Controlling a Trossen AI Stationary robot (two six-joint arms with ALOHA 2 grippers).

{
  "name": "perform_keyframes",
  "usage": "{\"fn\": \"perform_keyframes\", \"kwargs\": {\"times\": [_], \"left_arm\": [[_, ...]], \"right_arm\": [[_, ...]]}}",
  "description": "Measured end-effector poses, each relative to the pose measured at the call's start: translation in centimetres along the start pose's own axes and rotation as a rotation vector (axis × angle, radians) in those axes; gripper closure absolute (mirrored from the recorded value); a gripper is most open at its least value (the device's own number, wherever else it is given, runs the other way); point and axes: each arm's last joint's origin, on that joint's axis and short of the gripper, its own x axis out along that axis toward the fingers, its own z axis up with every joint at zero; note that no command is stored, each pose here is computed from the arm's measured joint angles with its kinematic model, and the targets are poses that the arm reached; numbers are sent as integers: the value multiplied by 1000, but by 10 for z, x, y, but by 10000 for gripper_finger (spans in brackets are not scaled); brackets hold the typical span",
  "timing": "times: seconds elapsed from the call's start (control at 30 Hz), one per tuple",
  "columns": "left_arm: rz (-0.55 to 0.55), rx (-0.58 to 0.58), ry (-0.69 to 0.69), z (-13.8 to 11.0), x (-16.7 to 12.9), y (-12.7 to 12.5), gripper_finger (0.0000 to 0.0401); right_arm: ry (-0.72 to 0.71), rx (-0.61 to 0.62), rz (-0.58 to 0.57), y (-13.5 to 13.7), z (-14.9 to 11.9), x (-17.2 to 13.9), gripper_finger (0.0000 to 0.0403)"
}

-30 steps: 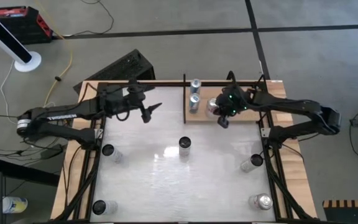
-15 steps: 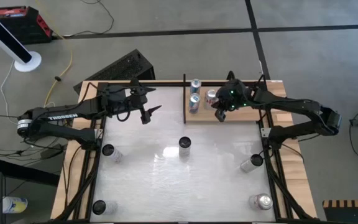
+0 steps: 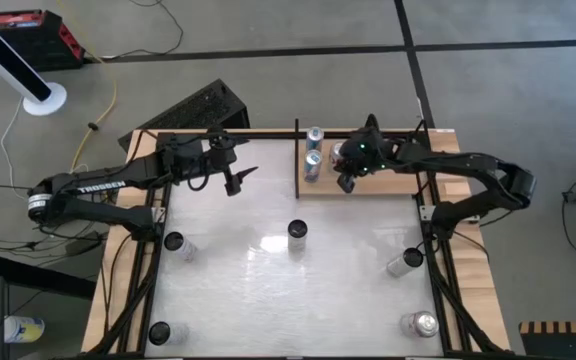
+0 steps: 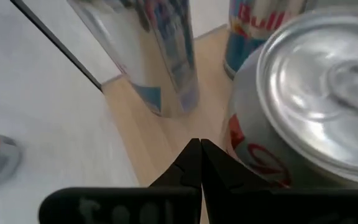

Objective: Place canned beverage on shelf
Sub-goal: Put the top red-silver soda can

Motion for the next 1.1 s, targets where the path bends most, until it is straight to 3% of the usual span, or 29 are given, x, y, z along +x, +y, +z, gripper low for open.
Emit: {"fn": "perform_keyframes", "kwargs": {"times": [0.57, 1.1], "left_arm": [[-2, -19, 2, -3, 2, 10, 56], [-5, -22, 23, -5, 2, 10, 56]], "right_arm": [[-44, 46, -93, -34, 3, 4, 379], [-62, 52, -130, -39, 4, 3, 379]]}}
